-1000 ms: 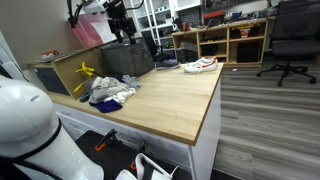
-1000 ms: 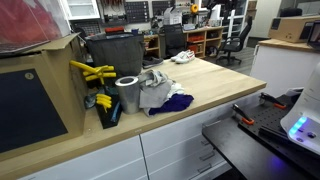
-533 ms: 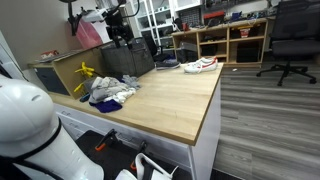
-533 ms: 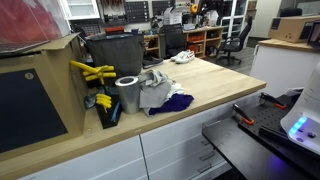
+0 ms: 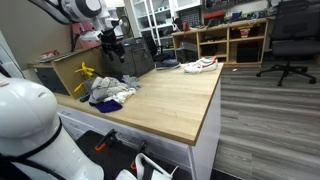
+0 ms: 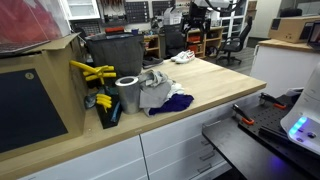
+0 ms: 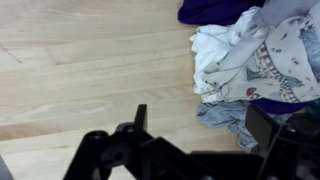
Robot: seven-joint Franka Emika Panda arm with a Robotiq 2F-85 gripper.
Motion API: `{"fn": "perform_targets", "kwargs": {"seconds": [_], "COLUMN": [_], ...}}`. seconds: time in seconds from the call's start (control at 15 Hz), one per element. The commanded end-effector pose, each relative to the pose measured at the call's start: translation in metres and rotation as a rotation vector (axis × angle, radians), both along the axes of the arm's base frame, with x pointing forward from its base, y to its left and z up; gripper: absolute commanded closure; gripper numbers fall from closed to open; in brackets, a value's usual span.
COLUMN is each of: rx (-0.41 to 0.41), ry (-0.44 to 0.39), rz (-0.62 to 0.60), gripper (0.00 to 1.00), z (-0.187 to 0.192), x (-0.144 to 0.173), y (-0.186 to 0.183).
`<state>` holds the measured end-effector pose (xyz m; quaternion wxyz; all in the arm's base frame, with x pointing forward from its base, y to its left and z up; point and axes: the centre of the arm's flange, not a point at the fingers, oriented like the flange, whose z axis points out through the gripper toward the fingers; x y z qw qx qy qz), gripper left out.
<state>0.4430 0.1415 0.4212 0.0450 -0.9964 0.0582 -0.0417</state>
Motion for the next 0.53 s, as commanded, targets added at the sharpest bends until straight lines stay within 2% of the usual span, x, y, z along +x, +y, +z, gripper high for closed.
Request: {"fn": "perform_targets", "kwargs": {"seconds": [0.0, 0.47], "rx": [0.049, 0.106], "ry": [0.042, 0.117], "rz": [0.003, 0.095], "gripper": [0.0, 0.0], "z": [-0.024, -0.059], "x": [0.008, 0.019], "y": [0.031, 0.087]}}
